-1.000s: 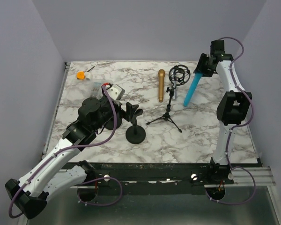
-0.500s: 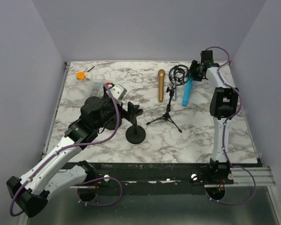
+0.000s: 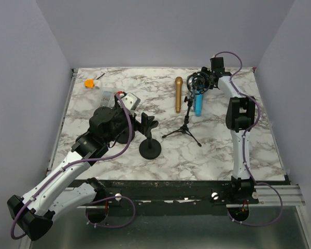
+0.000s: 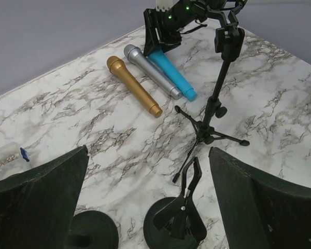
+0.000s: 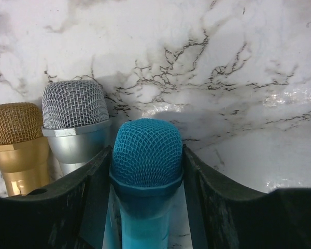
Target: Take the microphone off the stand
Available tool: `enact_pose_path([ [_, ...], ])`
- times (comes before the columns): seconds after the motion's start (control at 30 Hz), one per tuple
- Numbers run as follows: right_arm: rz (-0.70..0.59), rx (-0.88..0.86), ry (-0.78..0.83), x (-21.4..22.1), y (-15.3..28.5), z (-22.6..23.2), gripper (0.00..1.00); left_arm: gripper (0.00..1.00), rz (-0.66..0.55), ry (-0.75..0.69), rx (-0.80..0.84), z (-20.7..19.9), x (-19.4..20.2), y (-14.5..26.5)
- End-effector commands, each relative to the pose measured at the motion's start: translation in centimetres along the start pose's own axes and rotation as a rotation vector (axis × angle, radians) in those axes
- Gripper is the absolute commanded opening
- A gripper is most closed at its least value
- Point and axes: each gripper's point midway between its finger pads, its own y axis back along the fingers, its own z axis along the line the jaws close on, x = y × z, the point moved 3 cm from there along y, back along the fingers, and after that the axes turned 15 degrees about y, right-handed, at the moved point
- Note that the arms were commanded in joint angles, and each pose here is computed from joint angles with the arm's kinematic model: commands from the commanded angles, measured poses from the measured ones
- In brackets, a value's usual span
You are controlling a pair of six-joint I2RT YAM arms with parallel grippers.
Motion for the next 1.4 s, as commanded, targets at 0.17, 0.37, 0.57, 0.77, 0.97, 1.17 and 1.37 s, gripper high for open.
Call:
enact_pose_path([
  [0.17, 0.010, 0.021, -0.032, -0.1, -0.1, -0.5, 0.45, 0.99, 0.006, 0.000, 0.006, -0.2, 0.1, -0.1],
  [0.37, 0.018, 0.033, -0.032, -1.1, 2.0, -0.3, 0.70, 0.99, 0.013, -0.001, 0.004, -0.1, 0.3, -0.2],
  [0.57, 0.034, 0.051, -0.036, -1.6, 4.5, -0.1, 0.82, 0.99, 0.019, -0.008, -0.002, 0.0, 0.5, -0.3],
  [0.77, 0.040, 0.201, -0.086, -0.5, 9.6, -1.7, 0.90, 0.98, 0.019, -0.013, -0.010, 0.2, 0.5, -0.3],
  [0.97, 0.059, 0.199, -0.150, 4.8, 14.5, -1.0, 0.91, 0.98, 0.019, -0.005, 0.007, -0.1, 0.3, -0.3],
  [1.17, -0.084, 0.013, -0.226, 11.0, 19.8, 2.4, 0.91, 0.99, 0.014, 0.006, 0.031, -0.6, 0.1, -0.1],
  [1.37, -0.200, -0.059, -0.150, 15.5, 24.8, 7.0, 0.90, 0.99, 0.013, 0.014, 0.042, -0.8, 0.0, 0.0],
])
